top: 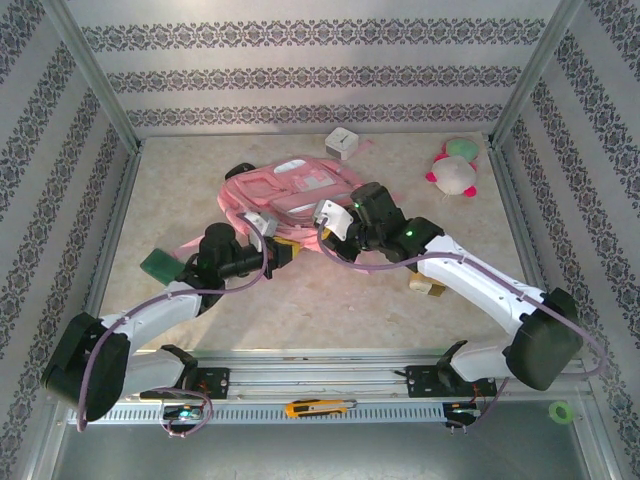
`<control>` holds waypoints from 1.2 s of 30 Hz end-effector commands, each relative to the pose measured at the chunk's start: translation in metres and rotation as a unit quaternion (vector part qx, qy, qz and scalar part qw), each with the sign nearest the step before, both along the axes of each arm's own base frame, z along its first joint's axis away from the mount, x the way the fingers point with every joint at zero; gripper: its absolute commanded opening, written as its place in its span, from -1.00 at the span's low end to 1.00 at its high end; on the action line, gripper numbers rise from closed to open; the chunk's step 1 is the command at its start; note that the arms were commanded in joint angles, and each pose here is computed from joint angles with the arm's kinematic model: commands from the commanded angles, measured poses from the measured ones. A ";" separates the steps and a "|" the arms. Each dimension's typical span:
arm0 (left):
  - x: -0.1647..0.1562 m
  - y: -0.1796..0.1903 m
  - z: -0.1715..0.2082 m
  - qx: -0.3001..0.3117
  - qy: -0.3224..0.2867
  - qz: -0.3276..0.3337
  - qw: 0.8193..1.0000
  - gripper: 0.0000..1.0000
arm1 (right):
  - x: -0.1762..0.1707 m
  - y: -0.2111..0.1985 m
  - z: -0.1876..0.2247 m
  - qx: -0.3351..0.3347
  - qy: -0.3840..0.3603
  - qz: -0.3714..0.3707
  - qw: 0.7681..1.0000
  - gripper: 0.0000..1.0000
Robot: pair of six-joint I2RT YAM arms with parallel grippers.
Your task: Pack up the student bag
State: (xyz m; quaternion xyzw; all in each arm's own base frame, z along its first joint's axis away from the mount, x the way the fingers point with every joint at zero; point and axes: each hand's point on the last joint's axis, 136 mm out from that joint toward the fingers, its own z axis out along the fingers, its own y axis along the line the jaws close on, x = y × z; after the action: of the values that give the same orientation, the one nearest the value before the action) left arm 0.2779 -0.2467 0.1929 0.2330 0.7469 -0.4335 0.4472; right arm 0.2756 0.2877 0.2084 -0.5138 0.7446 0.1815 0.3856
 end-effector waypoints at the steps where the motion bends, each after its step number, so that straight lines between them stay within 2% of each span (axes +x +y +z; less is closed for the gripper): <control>1: -0.034 -0.036 0.054 -0.033 -0.069 -0.121 0.990 -0.93 | 0.017 0.021 0.019 0.050 -0.046 -0.004 0.998 -1.00; 3: -0.037 -0.039 0.051 -0.023 -0.065 -0.128 0.989 -0.88 | 0.016 0.022 0.021 0.056 -0.046 0.003 0.997 -1.00; 5: -0.036 -0.037 0.046 -0.011 -0.060 -0.123 0.991 -0.74 | 0.015 0.020 0.024 0.056 -0.053 0.013 0.997 -1.00; 9: -0.037 -0.022 0.039 0.050 -0.081 -0.094 0.991 -0.08 | 0.003 0.008 0.030 0.049 -0.062 0.058 0.995 -1.00; 11: -0.034 -0.009 0.038 0.098 -0.101 -0.067 0.988 0.11 | -0.006 0.000 0.032 0.052 -0.065 0.090 0.993 -1.00; 15: -0.016 0.023 0.045 0.182 -0.183 0.017 0.966 0.60 | -0.020 -0.017 0.038 0.053 -0.095 0.145 0.983 -1.00; 17: -0.010 0.033 0.049 0.201 -0.234 0.046 0.950 0.73 | -0.025 -0.023 0.039 0.049 -0.107 0.170 0.978 -1.00; 19: -0.009 0.035 0.045 0.212 -0.270 0.050 0.938 0.73 | -0.029 -0.029 0.041 0.050 -0.114 0.187 0.975 -1.00; 23: -0.015 0.025 0.028 0.238 -0.315 -0.004 0.919 0.68 | -0.032 -0.032 0.041 0.068 -0.104 0.206 0.971 -1.00; 30: 0.010 0.021 0.009 0.291 -0.314 -0.005 0.904 0.63 | -0.037 -0.025 0.035 0.083 -0.077 0.224 0.968 -1.00; 33: 0.016 0.015 0.014 0.284 -0.334 -0.006 0.899 0.51 | -0.037 -0.024 0.034 0.086 -0.068 0.225 0.968 -1.00; 36: 0.018 0.007 0.020 0.269 -0.347 -0.016 0.898 0.48 | -0.038 -0.024 0.033 0.086 -0.060 0.226 0.968 -1.00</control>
State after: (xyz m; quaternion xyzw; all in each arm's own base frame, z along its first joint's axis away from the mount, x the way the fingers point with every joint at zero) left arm 0.2875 -0.2255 0.1756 0.4794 0.6826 -0.1181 0.5387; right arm 0.2457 0.2485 0.2065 -0.6326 0.6256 0.2527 0.3801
